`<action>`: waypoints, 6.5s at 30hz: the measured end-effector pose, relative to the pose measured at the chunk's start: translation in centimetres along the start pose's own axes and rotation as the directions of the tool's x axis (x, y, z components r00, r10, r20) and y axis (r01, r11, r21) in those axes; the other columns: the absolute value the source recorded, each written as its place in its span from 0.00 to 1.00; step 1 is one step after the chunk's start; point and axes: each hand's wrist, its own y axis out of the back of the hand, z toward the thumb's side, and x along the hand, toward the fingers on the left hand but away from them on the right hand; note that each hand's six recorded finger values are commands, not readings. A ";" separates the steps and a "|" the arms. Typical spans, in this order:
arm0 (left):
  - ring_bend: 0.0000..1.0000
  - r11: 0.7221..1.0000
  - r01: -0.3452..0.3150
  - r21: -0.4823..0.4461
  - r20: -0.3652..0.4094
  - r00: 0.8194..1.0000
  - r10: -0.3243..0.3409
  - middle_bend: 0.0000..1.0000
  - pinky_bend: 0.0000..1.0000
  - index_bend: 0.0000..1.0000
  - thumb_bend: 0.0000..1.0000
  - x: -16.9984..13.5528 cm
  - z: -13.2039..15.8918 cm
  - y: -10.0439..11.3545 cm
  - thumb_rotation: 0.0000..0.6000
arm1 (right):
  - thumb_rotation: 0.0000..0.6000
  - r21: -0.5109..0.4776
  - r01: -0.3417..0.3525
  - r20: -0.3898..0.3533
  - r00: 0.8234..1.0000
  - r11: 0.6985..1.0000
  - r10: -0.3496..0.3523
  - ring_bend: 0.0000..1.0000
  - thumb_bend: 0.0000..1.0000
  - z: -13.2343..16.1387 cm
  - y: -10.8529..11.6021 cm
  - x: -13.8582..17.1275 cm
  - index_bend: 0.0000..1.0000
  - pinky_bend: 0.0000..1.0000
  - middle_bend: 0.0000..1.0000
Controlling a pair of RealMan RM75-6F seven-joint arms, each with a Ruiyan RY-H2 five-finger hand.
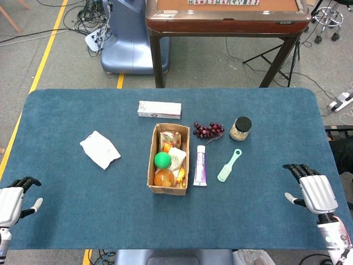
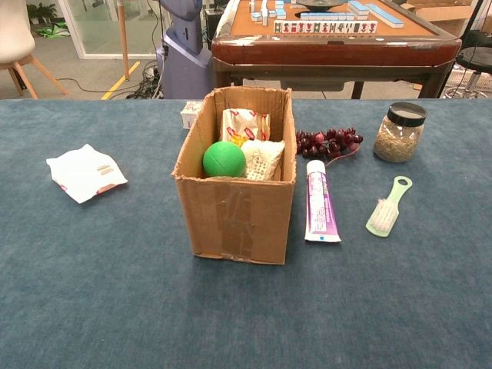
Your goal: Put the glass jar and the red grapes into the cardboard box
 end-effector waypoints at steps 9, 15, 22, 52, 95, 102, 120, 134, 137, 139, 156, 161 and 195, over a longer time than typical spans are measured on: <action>0.37 1.000 -0.015 -0.014 -0.001 1.000 0.015 0.37 0.59 0.43 0.25 -0.3 -0.1 0.5 1.00 | 1.00 0.018 -0.034 0.026 0.999 0.999 0.033 0.28 0.00 -0.3 -0.3 -0.5 0.28 0.47 0.32; 0.37 1.000 -0.012 -0.020 0.004 1.000 0.012 0.37 0.59 0.42 0.25 -0.4 -0.2 0.6 1.00 | 1.00 0.003 0.020 0.028 0.999 1.000 -0.020 0.26 0.00 -0.3 0.6 -0.8 0.28 0.44 0.29; 0.37 0.999 -0.015 -0.030 0.011 1.000 0.015 0.37 0.59 0.42 0.25 -0.6 -0.1 0.8 1.00 | 1.00 0.004 0.118 -0.002 0.993 0.993 -0.118 0.20 0.00 0.4 3.1 -2.7 0.28 0.37 0.23; 0.37 0.998 -0.001 -0.064 0.031 1.000 0.003 0.37 0.59 0.41 0.25 -1.1 0.1 1.2 1.00 | 1.00 -0.023 -0.119 0.094 0.988 0.993 0.120 0.09 0.00 3.0 6.4 -20.3 0.13 0.26 0.10; 0.37 0.993 -0.050 -0.103 0.006 0.999 0.051 0.37 0.59 0.41 0.25 -2.0 -1.2 3.1 1.00 | 1.00 -0.020 -0.289 0.089 0.953 0.957 0.290 0.09 0.00 7.6 -1.3 -28.6 0.13 0.26 0.19; 0.37 0.993 -0.054 -0.106 0.001 0.999 0.054 0.37 0.59 0.41 0.25 -2.1 -1.4 3.3 1.00 | 1.00 -0.021 -0.300 0.078 0.950 0.954 0.301 0.14 0.04 8.4 -2.1 -29.0 0.13 0.26 0.24; 0.37 0.993 -0.054 -0.107 0.000 0.999 0.055 0.37 0.59 0.41 0.25 -2.2 -1.3 3.3 1.00 | 1.00 -0.010 -0.300 0.083 0.950 0.954 0.300 0.26 0.26 8.3 -2.7 -29.2 0.21 0.26 0.34; 0.37 0.994 -0.049 -0.102 -0.001 0.999 0.049 0.37 0.59 0.41 0.25 -2.2 -1.3 3.2 1.00 | 1.00 -0.006 -0.274 0.087 0.958 0.962 0.273 0.37 0.29 7.9 -2.4 -28.7 0.33 0.36 0.43; 0.37 0.994 -0.045 -0.100 -0.001 0.999 0.045 0.37 0.59 0.41 0.25 -2.2 -1.3 3.1 1.00 | 1.00 -0.008 -0.262 0.080 0.962 0.965 0.262 0.38 0.29 8.0 -1.9 -28.5 0.33 0.36 0.44; 0.37 0.994 -0.043 -0.098 0.000 0.999 0.044 0.37 0.59 0.41 0.25 -2.2 -1.3 3.1 1.00 | 1.00 -0.009 -0.252 0.074 0.965 0.968 0.252 0.38 0.29 8.1 -1.5 -28.3 0.34 0.36 0.44; 0.37 0.995 -0.039 -0.095 0.000 0.999 0.039 0.37 0.59 0.41 0.25 -2.1 -1.3 3.0 1.00 | 1.00 0.009 -0.136 -0.090 0.987 0.991 0.136 0.38 0.30 14.4 5.6 -24.4 0.34 0.36 0.44; 0.37 0.995 -0.040 -0.094 0.001 0.999 0.040 0.37 0.59 0.40 0.25 -2.2 -1.3 3.0 1.00 | 1.00 0.033 -0.100 -0.171 0.980 0.994 0.105 0.38 0.30 18.4 8.2 -22.5 0.34 0.36 0.44; 0.37 0.994 -0.054 -0.100 0.009 0.998 0.055 0.37 0.59 0.40 0.25 -2.7 -1.1 3.5 1.00 | 1.00 0.017 -0.128 -0.462 0.878 0.992 0.121 0.20 0.00 32.2 7.6 -20.2 0.06 0.36 0.17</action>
